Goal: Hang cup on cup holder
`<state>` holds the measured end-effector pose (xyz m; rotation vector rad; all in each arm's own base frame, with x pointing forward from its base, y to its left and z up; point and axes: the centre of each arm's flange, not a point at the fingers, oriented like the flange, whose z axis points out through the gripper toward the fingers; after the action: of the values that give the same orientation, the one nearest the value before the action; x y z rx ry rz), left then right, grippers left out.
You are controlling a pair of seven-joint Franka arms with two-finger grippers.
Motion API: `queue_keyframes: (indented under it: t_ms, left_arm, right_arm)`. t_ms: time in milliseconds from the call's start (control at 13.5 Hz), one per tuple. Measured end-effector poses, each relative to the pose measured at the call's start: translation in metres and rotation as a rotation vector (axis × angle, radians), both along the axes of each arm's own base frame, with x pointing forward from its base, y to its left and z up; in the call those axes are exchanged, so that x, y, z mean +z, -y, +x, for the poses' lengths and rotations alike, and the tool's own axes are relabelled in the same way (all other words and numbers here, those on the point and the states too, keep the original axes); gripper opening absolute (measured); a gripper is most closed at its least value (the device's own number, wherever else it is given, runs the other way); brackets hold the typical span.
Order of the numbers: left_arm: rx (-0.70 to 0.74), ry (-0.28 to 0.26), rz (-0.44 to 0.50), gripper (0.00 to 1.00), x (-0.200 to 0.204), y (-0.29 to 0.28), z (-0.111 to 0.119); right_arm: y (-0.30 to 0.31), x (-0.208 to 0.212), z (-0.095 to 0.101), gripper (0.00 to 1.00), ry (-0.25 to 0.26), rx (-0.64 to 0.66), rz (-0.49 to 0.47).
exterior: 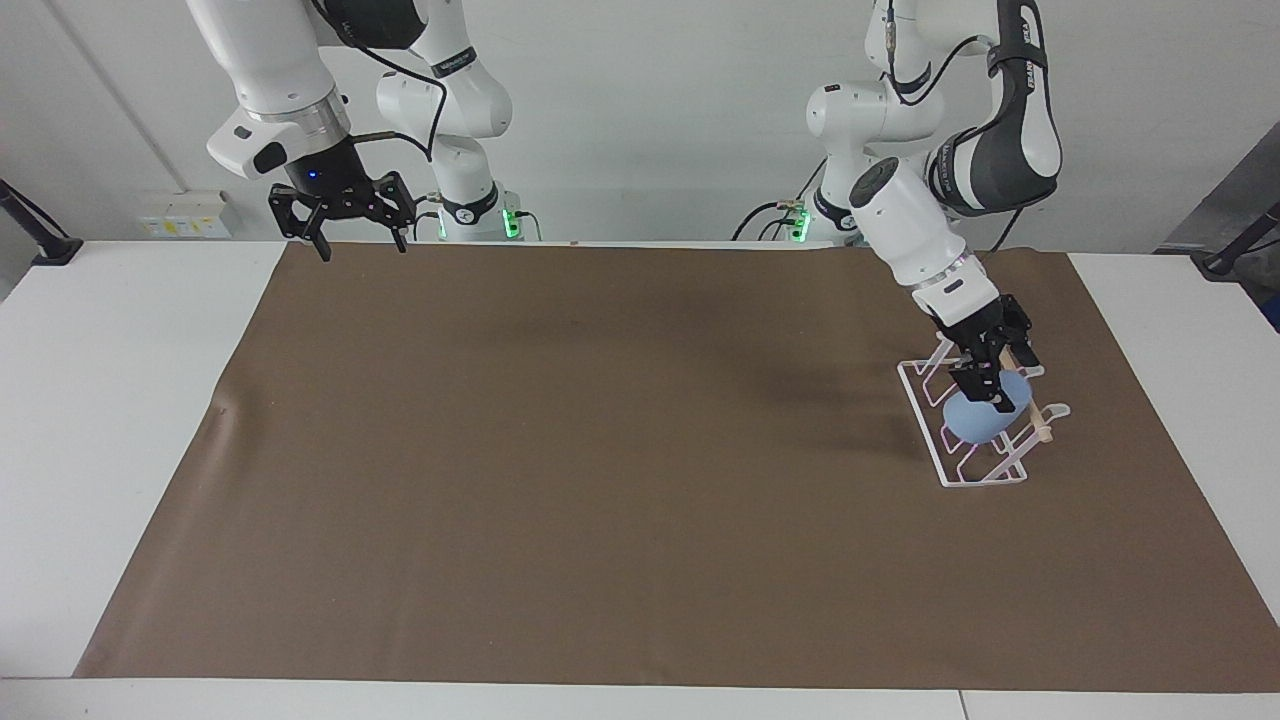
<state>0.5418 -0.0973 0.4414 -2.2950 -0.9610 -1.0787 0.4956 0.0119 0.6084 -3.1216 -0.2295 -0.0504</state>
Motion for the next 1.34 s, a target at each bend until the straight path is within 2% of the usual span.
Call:
queue_keyframes:
  t_ms: [371,668,890,1113,1335]
  left_arm:
    - [-0.031,0.027,-0.024,1.0,0.013,0.006,0.006]
    - [0.004,0.023,-0.174,1.0,0.027,0.017,0.016]
    - [0.03,0.019,-0.328,1.0,0.051,0.035,0.021]
    - [0.004,-0.031,-0.459,1.0,0.083,0.044,0.025]
    - [-0.058,-0.126,-0.498,1.0,0.1,0.043,0.024]
  right_arm:
    - [0.012,0.001,0.0,1.0,0.004,-0.024,0.0]
    - [0.014,0.003,0.0,1.0,0.01,-0.028,-0.001]
    - [0.017,0.004,-0.001,1.0,0.011,-0.075,0.002]
    - [0.02,0.004,-0.001,1.0,0.011,-0.124,0.004]
    - [0.02,0.004,-0.001,1.0,0.013,-0.125,0.004]
